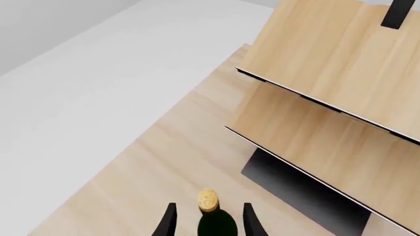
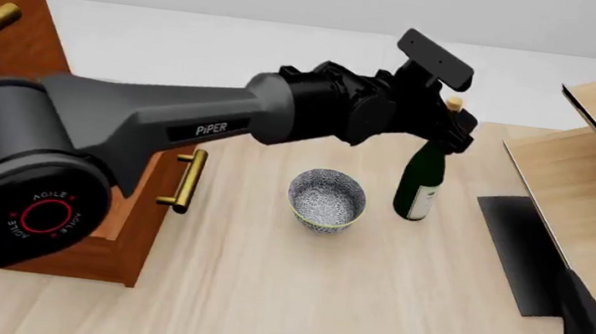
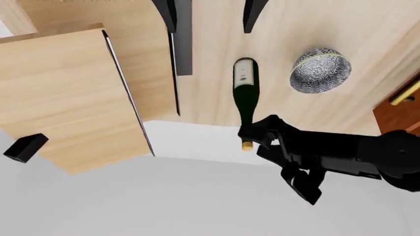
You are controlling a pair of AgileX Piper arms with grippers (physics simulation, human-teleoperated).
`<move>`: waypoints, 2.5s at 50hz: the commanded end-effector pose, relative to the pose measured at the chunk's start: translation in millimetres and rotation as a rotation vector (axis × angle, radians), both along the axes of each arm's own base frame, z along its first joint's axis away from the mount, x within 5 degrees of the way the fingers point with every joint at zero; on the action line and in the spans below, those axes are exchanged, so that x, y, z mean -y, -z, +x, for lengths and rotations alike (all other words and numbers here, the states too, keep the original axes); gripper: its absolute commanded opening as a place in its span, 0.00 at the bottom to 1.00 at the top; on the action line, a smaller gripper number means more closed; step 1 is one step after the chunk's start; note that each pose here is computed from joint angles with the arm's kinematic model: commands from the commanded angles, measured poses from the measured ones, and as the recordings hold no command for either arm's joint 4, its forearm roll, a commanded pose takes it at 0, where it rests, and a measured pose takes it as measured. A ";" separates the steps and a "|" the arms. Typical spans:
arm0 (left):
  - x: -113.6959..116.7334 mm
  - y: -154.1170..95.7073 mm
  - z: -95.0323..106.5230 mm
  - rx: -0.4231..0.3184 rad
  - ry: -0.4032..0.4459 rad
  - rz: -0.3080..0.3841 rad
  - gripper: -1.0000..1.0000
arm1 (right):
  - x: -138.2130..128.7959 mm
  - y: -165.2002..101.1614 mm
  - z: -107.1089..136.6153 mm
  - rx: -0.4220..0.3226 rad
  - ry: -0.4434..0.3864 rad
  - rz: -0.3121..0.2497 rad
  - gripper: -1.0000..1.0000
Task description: Put the wine bottle in the bottom drawer of the cabinet.
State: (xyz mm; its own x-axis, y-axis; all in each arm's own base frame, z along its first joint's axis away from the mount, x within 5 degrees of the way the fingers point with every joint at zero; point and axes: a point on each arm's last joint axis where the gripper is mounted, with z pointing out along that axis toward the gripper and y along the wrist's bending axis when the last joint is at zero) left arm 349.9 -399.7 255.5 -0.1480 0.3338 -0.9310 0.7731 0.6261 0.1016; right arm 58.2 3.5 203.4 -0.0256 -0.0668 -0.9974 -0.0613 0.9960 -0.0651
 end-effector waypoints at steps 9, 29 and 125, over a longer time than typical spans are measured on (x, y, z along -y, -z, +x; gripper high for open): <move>3.4 9.4 3.1 -0.016 -0.005 -0.003 1.00 | 0.2 0.4 -0.2 -0.004 0.003 0.000 1.00; 7.3 18.4 -2.6 -0.043 -0.003 -0.013 1.00 | 0.1 0.3 0.2 -0.004 0.002 -0.001 1.00; -101.6 -149.1 -93.9 0.159 0.007 -0.200 0.00 | -0.5 -0.7 -0.9 0.012 -0.010 -0.025 1.00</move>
State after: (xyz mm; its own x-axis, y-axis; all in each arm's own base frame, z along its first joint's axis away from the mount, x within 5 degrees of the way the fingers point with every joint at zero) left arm 275.3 -324.9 376.7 -0.0418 0.1711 -0.9844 0.7688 0.6348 0.0777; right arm 57.5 3.9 203.8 -0.0162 -0.0863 -0.9961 -0.0696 0.9940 -0.0850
